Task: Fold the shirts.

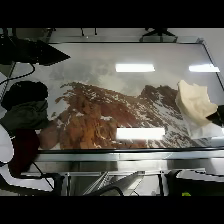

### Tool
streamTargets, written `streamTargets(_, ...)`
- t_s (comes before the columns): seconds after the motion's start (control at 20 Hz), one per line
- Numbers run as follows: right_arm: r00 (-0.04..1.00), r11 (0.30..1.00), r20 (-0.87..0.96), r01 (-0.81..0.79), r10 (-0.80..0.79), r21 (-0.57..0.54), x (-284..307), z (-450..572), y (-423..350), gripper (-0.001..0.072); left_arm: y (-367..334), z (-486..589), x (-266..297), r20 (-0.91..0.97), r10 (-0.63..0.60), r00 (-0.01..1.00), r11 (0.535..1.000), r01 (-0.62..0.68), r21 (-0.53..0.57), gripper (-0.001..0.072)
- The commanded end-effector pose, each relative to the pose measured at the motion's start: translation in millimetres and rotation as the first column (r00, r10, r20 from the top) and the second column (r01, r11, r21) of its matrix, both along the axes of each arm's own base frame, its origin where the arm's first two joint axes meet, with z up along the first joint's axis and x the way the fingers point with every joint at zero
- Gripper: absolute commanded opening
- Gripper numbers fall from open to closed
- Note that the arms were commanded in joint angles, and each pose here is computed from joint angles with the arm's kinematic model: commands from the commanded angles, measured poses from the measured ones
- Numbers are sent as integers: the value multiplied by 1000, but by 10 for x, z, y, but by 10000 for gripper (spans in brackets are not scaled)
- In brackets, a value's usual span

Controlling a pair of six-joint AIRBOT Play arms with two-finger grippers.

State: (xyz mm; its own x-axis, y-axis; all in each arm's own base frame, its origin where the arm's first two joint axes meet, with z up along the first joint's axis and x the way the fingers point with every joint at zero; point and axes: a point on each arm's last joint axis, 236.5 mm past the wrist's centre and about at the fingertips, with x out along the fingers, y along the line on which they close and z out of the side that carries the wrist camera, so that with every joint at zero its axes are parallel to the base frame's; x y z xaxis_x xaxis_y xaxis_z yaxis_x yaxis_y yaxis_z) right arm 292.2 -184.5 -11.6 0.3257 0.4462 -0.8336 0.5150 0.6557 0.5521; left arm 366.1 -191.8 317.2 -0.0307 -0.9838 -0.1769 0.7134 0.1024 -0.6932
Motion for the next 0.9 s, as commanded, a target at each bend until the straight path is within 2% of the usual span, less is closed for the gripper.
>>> streamTargets(0.0,993,997,-93,73,-69,39,-401,-385,20,15,2,-9,-12,-3,-6,1000,1000,6,3,15)
streamTargets(0.2,989,993,-97,114,-110,38,-500,-420,-77,27,0,-7,-10,-2,-5,1000,1000,5,2,15)
streamTargets(0.25,989,993,-96,117,-113,36,-498,-421,-83,186,0,-8,-6,-2,-4,1000,1000,4,2,16)
streamTargets(0.3,989,992,-95,117,-114,35,-496,-421,-87,460,0,-7,-4,-2,-3,1000,1000,3,1,16)
streamTargets(0.35,988,992,-98,124,-119,36,-493,-420,-87,656,1,-7,-3,-2,-2,1000,1000,2,1,16)
streamTargets(0.6,977,980,-102,194,-188,48,-409,-163,-140,663,-5,22,64,3,26,1000,1000,-26,-10,15)
streamTargets(0.8,901,909,-146,415,-407,25,-379,342,-216,659,-8,38,108,6,45,999,999,-45,-18,15)
streamTargets(0.85,900,905,-99,425,-424,-11,-323,468,-224,582,-3,46,131,7,55,998,998,-54,-20,15)
